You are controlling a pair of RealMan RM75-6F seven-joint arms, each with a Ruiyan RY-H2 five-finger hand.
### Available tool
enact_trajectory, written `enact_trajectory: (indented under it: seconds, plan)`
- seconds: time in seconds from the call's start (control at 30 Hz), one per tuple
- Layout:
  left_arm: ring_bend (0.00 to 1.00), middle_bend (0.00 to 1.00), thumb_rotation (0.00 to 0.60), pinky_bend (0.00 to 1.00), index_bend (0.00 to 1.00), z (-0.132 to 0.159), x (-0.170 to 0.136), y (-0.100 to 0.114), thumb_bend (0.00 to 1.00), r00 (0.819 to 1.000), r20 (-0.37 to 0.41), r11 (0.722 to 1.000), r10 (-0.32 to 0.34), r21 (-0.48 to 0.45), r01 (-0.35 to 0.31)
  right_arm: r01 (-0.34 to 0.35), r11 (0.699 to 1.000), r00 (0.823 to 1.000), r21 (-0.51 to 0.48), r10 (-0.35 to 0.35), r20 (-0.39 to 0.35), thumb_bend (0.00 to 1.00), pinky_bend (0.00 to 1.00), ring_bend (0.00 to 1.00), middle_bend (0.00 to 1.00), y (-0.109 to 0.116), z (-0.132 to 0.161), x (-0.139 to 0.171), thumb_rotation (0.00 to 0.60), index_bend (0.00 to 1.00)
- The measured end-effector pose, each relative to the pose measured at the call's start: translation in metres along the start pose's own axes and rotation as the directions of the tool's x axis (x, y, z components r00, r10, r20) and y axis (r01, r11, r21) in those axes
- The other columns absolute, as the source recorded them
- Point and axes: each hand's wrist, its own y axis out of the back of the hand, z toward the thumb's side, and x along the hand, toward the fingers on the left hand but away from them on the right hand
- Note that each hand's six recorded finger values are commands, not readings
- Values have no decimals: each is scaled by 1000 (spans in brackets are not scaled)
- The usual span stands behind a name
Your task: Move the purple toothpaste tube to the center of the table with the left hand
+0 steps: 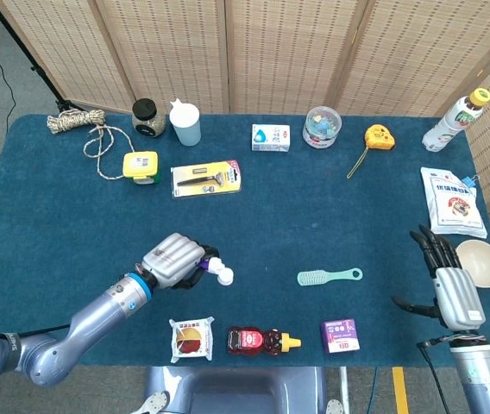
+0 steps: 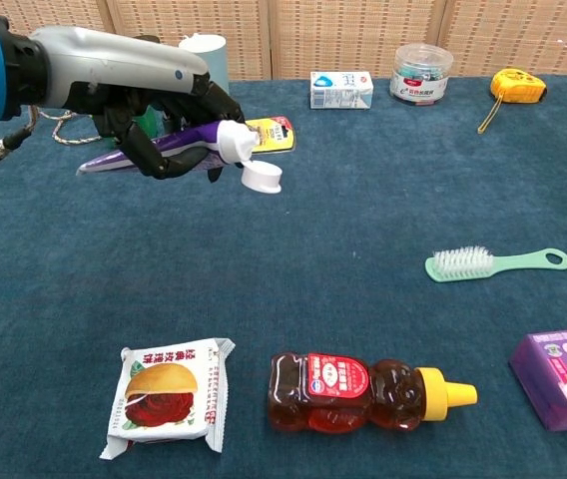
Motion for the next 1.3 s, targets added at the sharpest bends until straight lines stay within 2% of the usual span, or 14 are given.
enact_trajectory:
  seconds: [0.27, 0.57, 1.3]
  plan:
    - [434, 421, 600, 424, 439, 22, 15, 0, 1000, 999, 29, 999, -45, -27, 46, -29, 998, 999, -49, 27, -35, 0, 0, 0, 0, -18, 13, -11, 600, 0]
    - [434, 421, 600, 424, 439, 41, 30, 3, 1000, 997, 27, 995, -73, -72, 75, -68, 993, 996, -94, 62, -68, 0, 0, 0, 0, -37, 24, -18, 600, 0]
    - [443, 428, 600, 424, 448, 71, 64, 13, 1000, 996, 11, 976, -88, -197, 88, -148, 980, 984, -135, 131, -124, 0, 0, 0, 0, -78, 46, -37, 600, 0]
